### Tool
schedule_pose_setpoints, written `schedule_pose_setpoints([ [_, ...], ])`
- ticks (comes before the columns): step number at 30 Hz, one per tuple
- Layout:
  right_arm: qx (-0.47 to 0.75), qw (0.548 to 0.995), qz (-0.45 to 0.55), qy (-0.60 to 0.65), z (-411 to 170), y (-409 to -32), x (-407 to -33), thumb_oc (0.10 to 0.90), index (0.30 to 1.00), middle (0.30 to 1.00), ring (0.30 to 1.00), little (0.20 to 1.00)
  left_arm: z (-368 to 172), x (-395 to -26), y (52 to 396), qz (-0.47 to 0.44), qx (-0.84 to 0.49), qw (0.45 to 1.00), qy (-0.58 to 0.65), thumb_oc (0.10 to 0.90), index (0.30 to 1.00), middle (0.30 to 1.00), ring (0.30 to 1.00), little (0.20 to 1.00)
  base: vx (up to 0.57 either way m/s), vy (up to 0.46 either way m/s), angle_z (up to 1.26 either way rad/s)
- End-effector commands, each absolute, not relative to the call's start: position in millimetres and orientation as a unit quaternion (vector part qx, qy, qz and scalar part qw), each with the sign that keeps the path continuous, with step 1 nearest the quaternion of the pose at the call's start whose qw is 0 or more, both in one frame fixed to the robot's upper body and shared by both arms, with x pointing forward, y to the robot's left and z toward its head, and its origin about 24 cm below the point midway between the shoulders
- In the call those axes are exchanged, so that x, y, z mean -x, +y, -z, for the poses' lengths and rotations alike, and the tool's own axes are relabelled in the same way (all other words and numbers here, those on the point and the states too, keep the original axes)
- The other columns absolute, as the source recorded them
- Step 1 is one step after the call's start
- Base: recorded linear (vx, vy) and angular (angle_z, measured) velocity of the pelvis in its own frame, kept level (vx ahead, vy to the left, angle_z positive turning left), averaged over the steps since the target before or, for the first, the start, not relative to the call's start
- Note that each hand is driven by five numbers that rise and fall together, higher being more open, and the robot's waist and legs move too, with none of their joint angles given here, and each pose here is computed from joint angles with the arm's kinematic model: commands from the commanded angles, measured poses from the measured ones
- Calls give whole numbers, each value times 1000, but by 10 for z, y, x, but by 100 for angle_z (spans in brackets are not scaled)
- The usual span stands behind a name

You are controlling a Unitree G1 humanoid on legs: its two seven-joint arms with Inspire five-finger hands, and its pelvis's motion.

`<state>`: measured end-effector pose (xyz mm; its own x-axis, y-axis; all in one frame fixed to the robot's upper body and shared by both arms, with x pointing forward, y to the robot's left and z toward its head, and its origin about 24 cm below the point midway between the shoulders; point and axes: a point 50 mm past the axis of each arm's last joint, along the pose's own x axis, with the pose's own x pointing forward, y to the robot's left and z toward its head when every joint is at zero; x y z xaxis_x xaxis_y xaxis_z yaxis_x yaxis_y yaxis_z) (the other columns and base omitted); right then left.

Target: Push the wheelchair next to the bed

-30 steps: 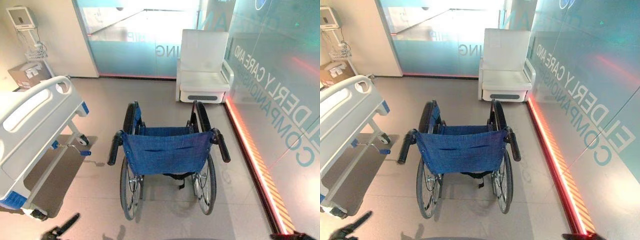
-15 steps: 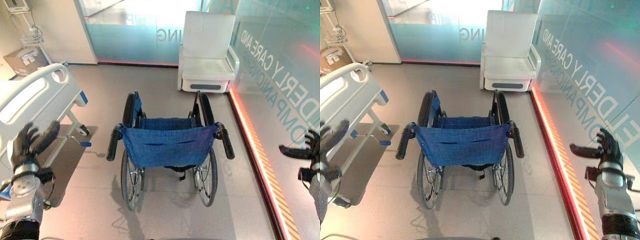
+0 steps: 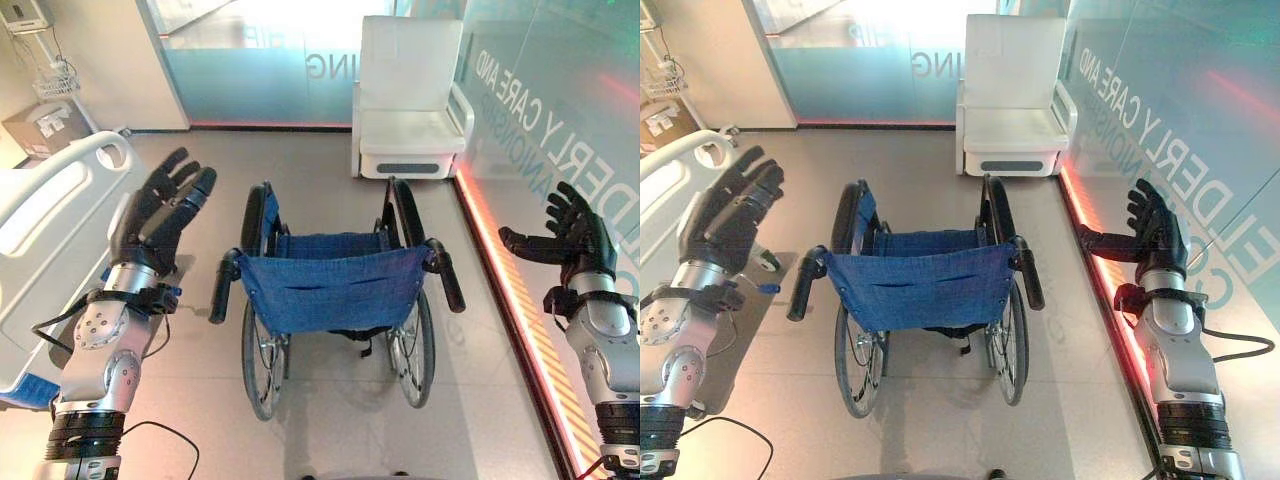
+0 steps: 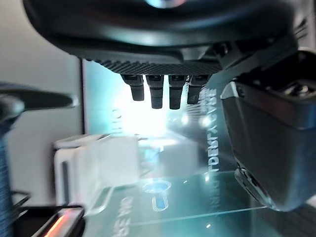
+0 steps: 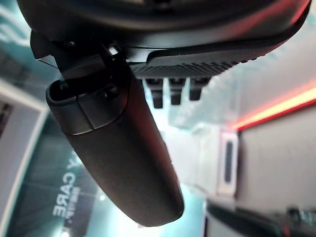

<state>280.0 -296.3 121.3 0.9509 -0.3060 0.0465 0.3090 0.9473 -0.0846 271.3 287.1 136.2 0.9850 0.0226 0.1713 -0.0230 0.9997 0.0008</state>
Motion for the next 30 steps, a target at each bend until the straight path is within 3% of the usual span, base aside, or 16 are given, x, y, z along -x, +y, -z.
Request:
schedule_pose_setpoints([
  [1, 2, 994, 50, -101, -1654, -2676, -2909, 800, 900, 900, 900, 900, -1691, -2850, 2847, 7, -52, 990, -132, 800, 900, 900, 900, 900, 0, 0, 0],
  [18, -100, 990, -32, -94, -1587, -2260, -3003, 800, 900, 900, 900, 900, -1416, -2998, 2688, 46, -61, 995, -66, 800, 900, 900, 900, 900, 0, -1, 0],
  [30, -64, 997, -46, -6, -1310, -2176, -3022, 800, 900, 900, 900, 900, -1322, -2983, 2627, 40, -99, 993, -43, 800, 900, 900, 900, 900, 0, 0, 0],
])
